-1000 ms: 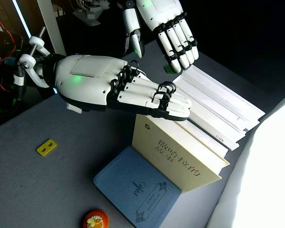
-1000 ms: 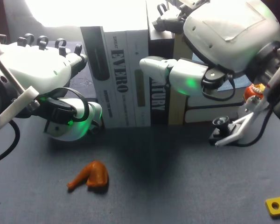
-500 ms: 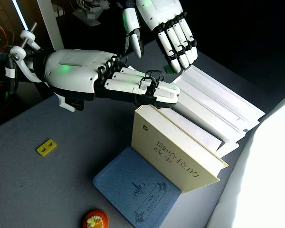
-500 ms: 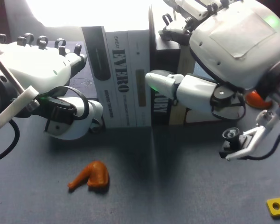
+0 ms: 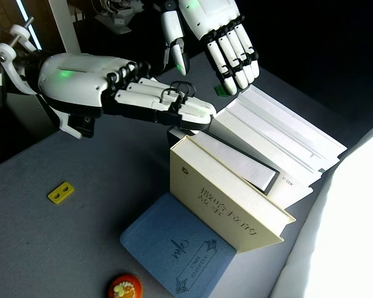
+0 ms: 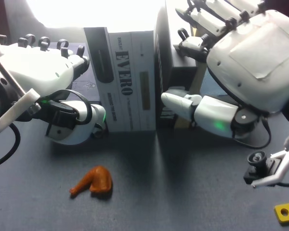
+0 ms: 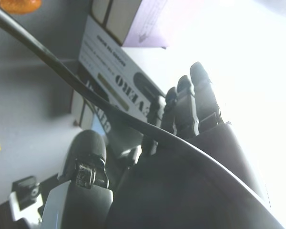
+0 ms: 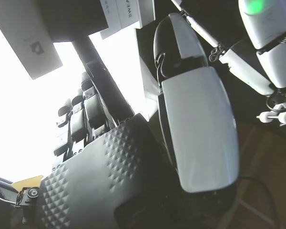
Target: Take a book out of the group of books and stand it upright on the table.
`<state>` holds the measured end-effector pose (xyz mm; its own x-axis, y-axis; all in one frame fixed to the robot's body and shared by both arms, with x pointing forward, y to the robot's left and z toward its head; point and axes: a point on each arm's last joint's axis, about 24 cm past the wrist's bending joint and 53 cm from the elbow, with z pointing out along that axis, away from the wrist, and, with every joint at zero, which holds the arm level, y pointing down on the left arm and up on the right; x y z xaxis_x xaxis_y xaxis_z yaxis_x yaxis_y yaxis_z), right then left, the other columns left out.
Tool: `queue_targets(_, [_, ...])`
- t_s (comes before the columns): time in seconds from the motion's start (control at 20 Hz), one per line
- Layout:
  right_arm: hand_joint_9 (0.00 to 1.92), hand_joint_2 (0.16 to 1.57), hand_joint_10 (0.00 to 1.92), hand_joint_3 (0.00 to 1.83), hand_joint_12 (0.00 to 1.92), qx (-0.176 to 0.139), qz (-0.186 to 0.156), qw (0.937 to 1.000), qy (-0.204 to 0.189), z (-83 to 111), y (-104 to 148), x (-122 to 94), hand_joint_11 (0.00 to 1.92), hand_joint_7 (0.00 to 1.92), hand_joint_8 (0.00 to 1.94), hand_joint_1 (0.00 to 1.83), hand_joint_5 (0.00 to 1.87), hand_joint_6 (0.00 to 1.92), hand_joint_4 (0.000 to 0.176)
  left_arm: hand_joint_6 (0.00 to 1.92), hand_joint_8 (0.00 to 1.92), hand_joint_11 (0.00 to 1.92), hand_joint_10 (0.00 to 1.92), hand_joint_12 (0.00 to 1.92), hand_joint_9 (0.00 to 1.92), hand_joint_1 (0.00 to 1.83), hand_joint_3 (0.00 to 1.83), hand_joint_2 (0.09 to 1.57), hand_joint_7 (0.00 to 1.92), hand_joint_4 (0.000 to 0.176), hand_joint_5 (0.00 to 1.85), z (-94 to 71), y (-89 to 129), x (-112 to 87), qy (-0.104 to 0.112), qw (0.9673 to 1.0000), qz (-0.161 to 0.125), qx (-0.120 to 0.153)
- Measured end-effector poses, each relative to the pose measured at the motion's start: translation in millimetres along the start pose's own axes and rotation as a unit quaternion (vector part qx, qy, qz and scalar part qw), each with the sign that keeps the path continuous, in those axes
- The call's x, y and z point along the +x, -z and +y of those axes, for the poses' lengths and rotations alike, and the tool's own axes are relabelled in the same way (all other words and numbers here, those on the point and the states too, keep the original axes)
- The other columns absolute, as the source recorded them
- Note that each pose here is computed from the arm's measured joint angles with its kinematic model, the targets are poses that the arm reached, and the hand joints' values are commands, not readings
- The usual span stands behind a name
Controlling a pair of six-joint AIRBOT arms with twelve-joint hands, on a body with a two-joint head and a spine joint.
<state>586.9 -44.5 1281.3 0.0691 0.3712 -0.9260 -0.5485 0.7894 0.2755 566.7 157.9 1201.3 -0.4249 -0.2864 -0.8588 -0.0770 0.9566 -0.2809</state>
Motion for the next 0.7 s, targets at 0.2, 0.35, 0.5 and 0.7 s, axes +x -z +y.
queue_targets(0.2, [0.0, 1.2, 0.0, 0.0, 0.0, -0.002, 0.009, 0.9999, 0.009, 5.4, 12.4, 3.8, 0.0, 0.13, 0.0, 0.02, 0.83, 0.11, 0.0, 0.0, 0.0, 0.0, 0.0, 0.26, 0.03, 0.09, 0.0, 1.42, 0.02, 0.0, 0.05, -0.2, 0.0, 0.0, 0.0, 1.0, 0.0, 0.0])
queue_targets(0.35, [0.0, 1.2, 0.0, 0.0, 0.0, -0.006, 0.016, 0.9997, 0.016, 9.1, 19.1, 7.2, 0.0, 0.12, 0.0, 0.0, 0.83, 0.1, 0.0, 0.0, 0.0, 0.0, 0.0, 0.26, 0.04, 0.08, 0.0, 1.41, 0.02, 0.0, 0.05, -0.4, 0.0, 0.1, 0.0, 1.0, 0.0, 0.001])
queue_targets(0.5, [0.0, 1.2, 0.0, 0.0, 0.0, -0.005, 0.023, 0.9993, 0.029, 11.4, 28.5, 10.5, 0.0, 0.13, 0.0, 0.01, 0.84, 0.1, 0.0, 0.0, 0.0, 0.0, 0.0, 0.29, 0.05, 0.12, 0.0, 1.41, 0.03, 0.0, 0.06, 0.0, 0.0, 0.1, 0.0, 1.0, 0.0, 0.0])
queue_targets(0.7, [0.0, 1.19, 0.0, 0.0, 0.0, -0.009, 0.035, 0.9989, 0.032, 17.2, 39.1, 14.2, 0.0, 0.11, 0.0, 0.0, 0.83, 0.08, 0.0, 0.0, 0.0, 0.0, 0.0, 0.27, 0.04, 0.1, 0.0, 1.42, 0.03, 0.0, 0.05, -0.2, 0.0, 0.1, 0.0, 1.0, 0.0, 0.0])
